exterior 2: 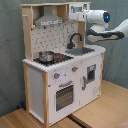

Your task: Play with the kitchen

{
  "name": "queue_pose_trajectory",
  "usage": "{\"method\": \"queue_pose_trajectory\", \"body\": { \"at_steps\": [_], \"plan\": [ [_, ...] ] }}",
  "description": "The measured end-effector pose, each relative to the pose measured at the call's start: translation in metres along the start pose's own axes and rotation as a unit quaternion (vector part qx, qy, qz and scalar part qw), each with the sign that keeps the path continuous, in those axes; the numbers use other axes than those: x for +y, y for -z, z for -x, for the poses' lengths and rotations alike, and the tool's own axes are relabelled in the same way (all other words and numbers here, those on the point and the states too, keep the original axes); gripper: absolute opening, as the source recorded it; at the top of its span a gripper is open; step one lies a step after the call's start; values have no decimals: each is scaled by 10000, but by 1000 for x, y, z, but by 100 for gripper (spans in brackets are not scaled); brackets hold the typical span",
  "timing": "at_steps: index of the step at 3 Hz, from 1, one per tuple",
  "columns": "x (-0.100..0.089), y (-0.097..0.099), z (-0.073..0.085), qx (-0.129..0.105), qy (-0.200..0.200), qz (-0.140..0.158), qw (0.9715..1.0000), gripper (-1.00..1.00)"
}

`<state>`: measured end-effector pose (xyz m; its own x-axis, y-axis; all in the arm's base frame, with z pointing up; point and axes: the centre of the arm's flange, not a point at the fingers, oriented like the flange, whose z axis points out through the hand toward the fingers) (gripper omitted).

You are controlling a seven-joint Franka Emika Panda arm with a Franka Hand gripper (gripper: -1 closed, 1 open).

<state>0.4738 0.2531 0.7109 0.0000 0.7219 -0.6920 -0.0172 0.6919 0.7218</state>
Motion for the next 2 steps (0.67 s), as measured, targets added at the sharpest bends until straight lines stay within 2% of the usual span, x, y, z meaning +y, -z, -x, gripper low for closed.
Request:
{"method": "queue_pose_trajectory", "body": {
  "at_steps": [2],
  "plan": [
    [-5, 27, 7, 99, -150, 76, 9998, -100]
  ]
}}
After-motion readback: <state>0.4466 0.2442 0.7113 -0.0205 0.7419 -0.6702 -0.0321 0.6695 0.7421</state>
